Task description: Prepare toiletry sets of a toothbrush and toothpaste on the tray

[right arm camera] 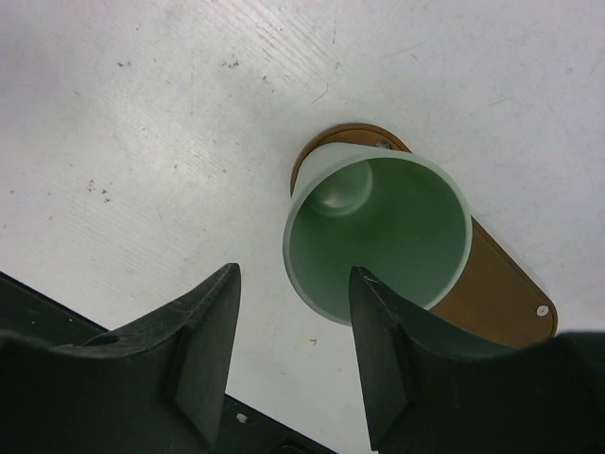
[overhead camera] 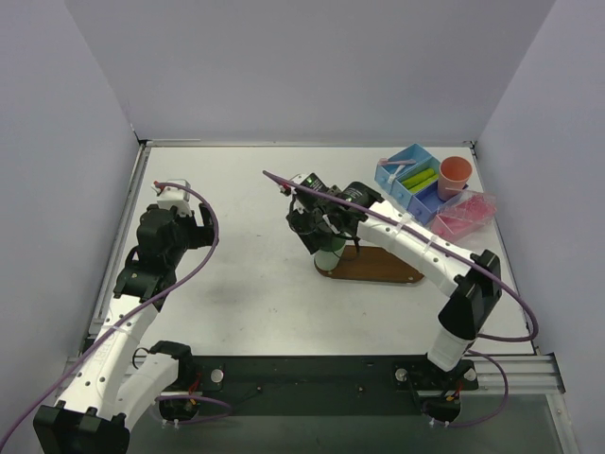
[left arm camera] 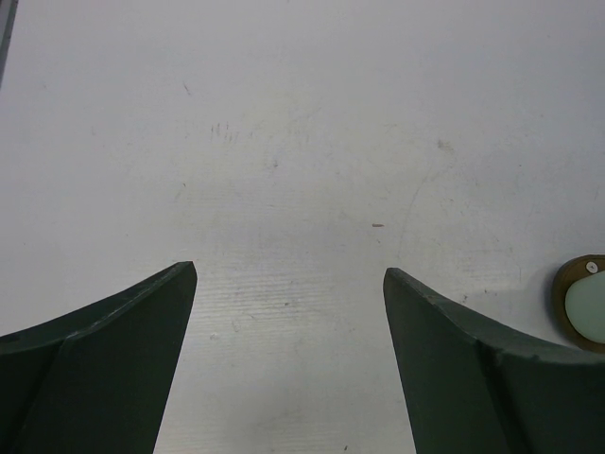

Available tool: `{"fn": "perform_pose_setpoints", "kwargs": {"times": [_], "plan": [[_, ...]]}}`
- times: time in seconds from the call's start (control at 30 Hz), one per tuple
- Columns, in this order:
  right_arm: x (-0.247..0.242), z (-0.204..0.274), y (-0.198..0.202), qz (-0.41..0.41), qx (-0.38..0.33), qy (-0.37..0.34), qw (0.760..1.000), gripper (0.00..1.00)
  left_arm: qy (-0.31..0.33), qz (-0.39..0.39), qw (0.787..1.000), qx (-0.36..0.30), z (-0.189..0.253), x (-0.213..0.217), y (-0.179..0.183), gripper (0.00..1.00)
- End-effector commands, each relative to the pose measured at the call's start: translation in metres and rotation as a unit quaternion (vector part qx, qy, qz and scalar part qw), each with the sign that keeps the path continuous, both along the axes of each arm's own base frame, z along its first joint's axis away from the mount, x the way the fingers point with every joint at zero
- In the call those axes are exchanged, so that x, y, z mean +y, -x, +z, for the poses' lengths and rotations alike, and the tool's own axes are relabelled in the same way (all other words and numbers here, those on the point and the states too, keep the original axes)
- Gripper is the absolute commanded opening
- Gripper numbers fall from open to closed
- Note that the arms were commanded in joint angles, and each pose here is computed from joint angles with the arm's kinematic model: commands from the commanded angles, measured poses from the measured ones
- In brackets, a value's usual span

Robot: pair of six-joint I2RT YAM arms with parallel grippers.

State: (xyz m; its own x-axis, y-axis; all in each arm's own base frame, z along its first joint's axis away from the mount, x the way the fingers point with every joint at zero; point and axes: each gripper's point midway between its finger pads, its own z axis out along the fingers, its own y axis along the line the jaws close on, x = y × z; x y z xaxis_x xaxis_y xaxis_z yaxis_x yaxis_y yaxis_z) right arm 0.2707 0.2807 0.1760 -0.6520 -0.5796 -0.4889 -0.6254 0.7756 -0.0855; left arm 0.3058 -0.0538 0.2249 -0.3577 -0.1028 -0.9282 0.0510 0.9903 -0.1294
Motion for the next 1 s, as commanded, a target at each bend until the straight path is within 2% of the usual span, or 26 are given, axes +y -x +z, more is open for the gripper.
{"fn": "perform_pose_setpoints", "kwargs": {"times": [0.0,0.17,0.27,0.33,0.43,0.53,0.7,0.83,0.97], "plan": [[-0.018,0.047,-0.006,-0.009,-0.038,-0.035,0.999,0.44,0.006,0.006,0.999,-0.031,0.016,0.002,-0.003,0.91],[-0.07,0.067,-0.035,-0.09,-0.05,-0.065,0.993,0.43,0.001,0.015,0.999,-0.033,0.017,0.006,-0.003,0.91],[-0.116,0.086,-0.065,-0.153,-0.088,-0.058,0.983,0.43,-0.001,0.018,0.999,-0.036,0.018,0.008,-0.003,0.91],[-0.154,0.098,-0.094,-0.227,-0.123,-0.06,0.964,0.43,0.0,0.017,0.999,-0.035,0.017,0.007,-0.003,0.91],[-0.178,0.107,-0.127,-0.272,-0.156,-0.08,0.946,0.43,0.002,0.014,0.999,-0.036,0.018,0.006,-0.003,0.91],[-0.222,0.115,-0.147,-0.328,-0.19,-0.038,0.925,0.43,0.003,0.009,0.999,-0.034,0.017,0.004,-0.002,0.91],[-0.294,0.109,-0.154,-0.415,-0.202,-0.024,0.887,0.44,0.005,0.005,0.999,-0.033,0.017,0.002,-0.003,0.91],[-0.322,0.101,-0.152,-0.454,-0.21,-0.063,0.863,0.45,0.005,0.0,1.0,-0.029,0.015,0.0,-0.003,0.91],[-0.358,0.073,-0.141,-0.48,-0.204,-0.007,0.853,0.47,0.003,-0.001,1.0,-0.029,0.014,-0.001,-0.003,0.91]]}}
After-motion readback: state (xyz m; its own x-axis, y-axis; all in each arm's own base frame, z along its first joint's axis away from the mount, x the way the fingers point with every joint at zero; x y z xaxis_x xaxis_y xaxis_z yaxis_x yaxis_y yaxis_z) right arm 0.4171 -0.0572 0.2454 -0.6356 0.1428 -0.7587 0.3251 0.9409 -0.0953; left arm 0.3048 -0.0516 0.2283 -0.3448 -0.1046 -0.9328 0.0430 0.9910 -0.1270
